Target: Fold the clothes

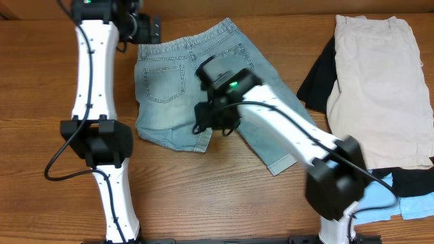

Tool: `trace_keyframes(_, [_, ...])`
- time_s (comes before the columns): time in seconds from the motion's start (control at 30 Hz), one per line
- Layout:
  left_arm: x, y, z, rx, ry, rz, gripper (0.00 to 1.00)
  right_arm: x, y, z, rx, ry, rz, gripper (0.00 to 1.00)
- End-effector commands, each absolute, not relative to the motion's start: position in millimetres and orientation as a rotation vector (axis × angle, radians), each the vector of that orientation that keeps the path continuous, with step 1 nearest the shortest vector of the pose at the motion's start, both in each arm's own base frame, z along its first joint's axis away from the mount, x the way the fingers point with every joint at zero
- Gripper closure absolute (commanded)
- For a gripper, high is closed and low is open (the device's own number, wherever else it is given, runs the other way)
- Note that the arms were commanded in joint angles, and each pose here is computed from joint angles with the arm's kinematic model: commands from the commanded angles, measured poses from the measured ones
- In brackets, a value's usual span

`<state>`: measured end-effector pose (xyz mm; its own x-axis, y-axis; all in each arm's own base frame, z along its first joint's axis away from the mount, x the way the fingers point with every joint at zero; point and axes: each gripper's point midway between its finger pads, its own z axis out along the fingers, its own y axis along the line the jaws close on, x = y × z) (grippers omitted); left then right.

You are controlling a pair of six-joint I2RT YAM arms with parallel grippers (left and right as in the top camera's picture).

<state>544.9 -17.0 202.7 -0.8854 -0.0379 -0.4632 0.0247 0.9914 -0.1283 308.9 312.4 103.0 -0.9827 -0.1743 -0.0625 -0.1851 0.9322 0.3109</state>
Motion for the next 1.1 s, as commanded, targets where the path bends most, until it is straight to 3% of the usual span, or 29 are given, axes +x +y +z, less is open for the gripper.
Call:
trace_keyframes(0.0, [544, 6, 225, -0.097, 2.602, -0.173, 0.0, 297, 322, 68, -0.159, 3.141, 0.404, 0.39])
trace_keyframes(0.27, [538, 25, 222, -0.15, 2.626, -0.154, 0.0, 283, 337, 34, -0.104, 3.203, 0.344, 0.48])
trace_keyframes(0.63, [537, 34, 221, -0.174, 2.628, -0.149, 0.0, 283, 333, 3, -0.054, 3.245, 0.263, 0.5])
trace_keyframes(0.87, [536, 34, 221, -0.174, 2.634, -0.149, 0.0, 285, 331, 2, -0.054, 3.234, 0.246, 0.8])
trace_keyframes(0.93, [535, 35, 221, -0.175, 2.635, -0.149, 0.0, 286, 331, 2, -0.056, 3.231, 0.24, 0.96])
trace_keyframes(1.07, [535, 34, 220, -0.176, 2.638, -0.149, 0.0, 285, 324, 6, -0.061, 3.243, 0.222, 0.96])
